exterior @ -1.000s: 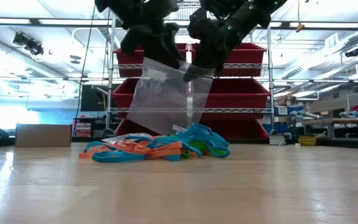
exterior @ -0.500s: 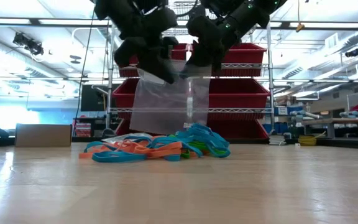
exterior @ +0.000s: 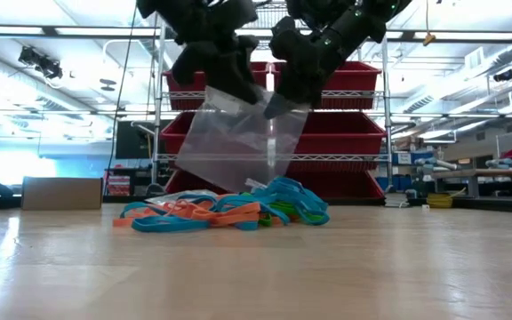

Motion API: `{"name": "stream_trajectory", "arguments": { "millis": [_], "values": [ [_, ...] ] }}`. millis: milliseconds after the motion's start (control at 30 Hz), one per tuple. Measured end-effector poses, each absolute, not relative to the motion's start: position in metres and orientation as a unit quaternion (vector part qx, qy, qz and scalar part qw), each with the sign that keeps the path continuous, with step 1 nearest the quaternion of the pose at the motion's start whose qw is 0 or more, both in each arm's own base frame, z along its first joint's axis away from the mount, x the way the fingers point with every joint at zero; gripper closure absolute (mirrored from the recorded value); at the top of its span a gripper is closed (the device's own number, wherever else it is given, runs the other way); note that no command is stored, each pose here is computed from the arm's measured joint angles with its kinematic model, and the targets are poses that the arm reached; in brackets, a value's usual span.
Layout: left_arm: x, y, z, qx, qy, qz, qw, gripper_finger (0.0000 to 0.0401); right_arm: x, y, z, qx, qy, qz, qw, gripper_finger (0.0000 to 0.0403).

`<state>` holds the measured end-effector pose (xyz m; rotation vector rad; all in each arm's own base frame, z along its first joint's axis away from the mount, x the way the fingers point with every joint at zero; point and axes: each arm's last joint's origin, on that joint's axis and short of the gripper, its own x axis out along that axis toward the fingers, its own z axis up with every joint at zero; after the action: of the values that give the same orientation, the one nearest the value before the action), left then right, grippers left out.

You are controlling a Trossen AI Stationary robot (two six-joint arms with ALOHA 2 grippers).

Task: Sort rubber bands
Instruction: Open the right transparent zip bag

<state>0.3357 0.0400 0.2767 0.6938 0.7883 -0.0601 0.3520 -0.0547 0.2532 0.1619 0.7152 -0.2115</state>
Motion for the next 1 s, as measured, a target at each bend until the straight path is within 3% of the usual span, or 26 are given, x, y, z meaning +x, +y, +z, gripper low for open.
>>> {"name": "stream_trajectory", "arguments": {
  "millis": [1000],
  "values": [
    [0.339,0.003,0.283,0.363,0.371,-0.016,0.855,0.0223,0.351,-0.057,0.253,0.081,0.350,-0.107,0.927,0.0403]
  ]
}}
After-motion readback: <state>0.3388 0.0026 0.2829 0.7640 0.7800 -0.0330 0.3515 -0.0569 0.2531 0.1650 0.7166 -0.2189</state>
